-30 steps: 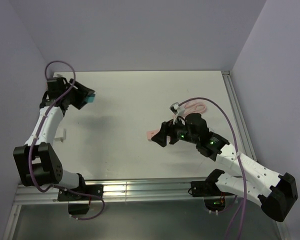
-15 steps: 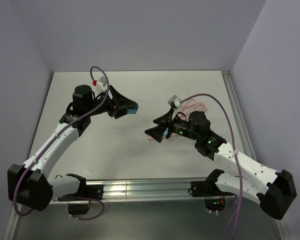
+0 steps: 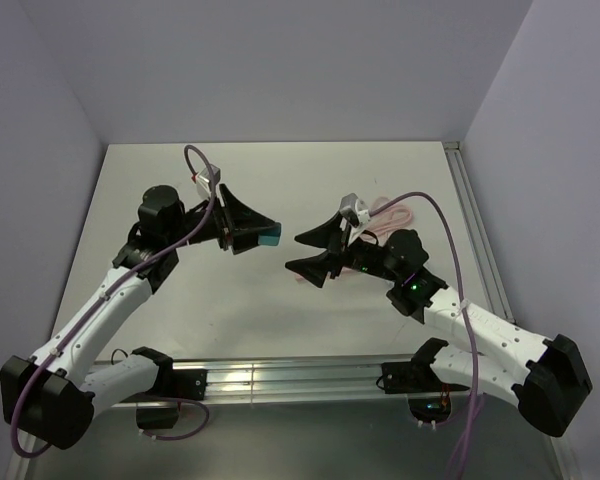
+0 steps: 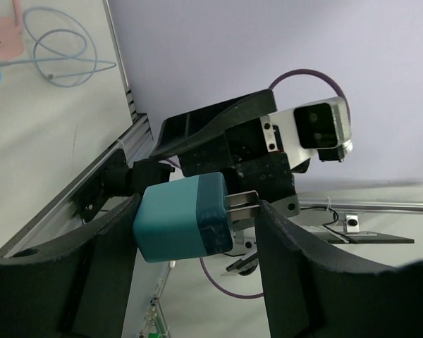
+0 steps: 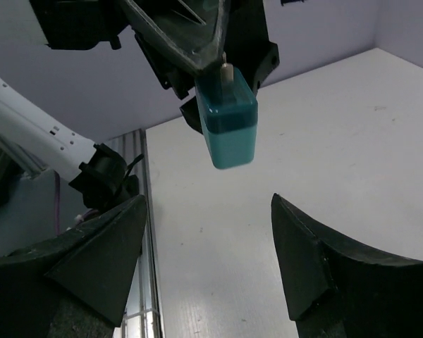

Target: Insert the plug

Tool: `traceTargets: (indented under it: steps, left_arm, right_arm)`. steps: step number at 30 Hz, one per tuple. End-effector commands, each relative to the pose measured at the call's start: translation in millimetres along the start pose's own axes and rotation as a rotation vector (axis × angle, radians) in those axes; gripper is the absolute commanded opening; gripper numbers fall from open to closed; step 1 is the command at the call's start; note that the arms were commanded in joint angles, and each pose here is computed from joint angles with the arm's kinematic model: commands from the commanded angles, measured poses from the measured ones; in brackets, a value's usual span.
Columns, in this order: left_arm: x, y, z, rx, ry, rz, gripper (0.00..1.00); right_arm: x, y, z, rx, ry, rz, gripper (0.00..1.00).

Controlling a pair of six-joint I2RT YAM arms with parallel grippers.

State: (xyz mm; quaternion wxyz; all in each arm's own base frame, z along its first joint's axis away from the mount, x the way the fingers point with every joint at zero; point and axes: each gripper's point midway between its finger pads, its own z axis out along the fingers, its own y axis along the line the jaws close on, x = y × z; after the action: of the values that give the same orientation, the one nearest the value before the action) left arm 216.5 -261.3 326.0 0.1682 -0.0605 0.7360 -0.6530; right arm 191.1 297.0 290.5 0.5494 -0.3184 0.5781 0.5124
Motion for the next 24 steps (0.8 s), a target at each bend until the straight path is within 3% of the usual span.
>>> traceTargets:
  steps: [1,14,17,21,23,24]
  left_arm:
    - [12,-16,-3,0.064,0.032,0.038,0.0]
    - [35,-17,8,0.085,0.083,0.007,0.0]
    - [37,-14,9,0.084,0.09,-0.002,0.0]
    - [37,-13,12,0.093,0.093,0.006,0.01]
    - [35,-12,13,0.088,0.085,0.022,0.2]
    - [34,-14,13,0.086,0.079,0.033,0.29]
  right_arm:
    - [-34,15,9,-0.099,-0.087,-0.091,0.78]
    - [-41,10,36,-0.145,-0.072,-0.086,0.72]
    - [-43,11,38,-0.159,-0.073,-0.071,0.65]
    - [-42,17,38,-0.178,-0.065,-0.029,0.32]
    - [-40,13,38,-0.157,-0.056,-0.002,0.07]
    - [-40,12,38,-0.146,-0.052,0.013,0.0]
